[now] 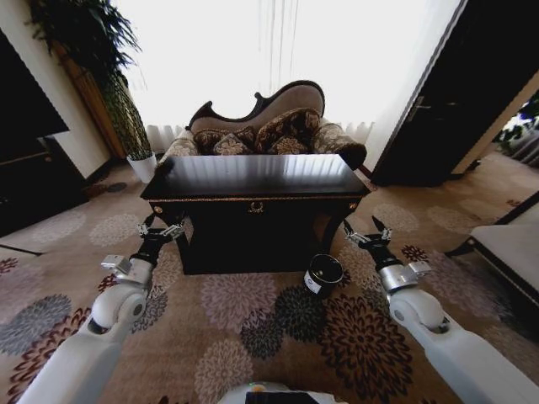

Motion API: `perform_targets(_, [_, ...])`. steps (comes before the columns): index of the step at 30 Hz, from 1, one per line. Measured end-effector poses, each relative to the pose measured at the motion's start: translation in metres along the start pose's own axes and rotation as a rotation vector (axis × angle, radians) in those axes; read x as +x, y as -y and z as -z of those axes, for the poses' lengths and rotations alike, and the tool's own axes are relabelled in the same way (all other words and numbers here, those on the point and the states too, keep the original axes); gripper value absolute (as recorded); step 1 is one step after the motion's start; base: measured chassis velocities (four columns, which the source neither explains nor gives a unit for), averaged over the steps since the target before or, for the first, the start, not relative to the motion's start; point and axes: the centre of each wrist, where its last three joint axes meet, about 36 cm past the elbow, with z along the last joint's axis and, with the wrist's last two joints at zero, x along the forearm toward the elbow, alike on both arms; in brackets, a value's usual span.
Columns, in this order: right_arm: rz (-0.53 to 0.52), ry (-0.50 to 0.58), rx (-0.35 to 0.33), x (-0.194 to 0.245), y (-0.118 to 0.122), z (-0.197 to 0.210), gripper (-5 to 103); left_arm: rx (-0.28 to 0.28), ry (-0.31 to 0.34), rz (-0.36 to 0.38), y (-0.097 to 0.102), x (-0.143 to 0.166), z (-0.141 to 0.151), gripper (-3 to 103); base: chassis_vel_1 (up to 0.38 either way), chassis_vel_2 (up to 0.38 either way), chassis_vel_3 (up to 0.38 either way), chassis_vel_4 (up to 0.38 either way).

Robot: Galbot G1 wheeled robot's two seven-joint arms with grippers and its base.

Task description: Move to the front of the table and place the trash on the table into the trash bin.

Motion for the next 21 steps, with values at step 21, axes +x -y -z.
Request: perform_targets(21, [0.0, 0.0, 0.0, 0.0, 0.0, 0.0, 100, 0.0, 0.0, 0.0, 0.0, 0.0, 0.0, 100, 0.148, -0.148, -0.143, 0.148])
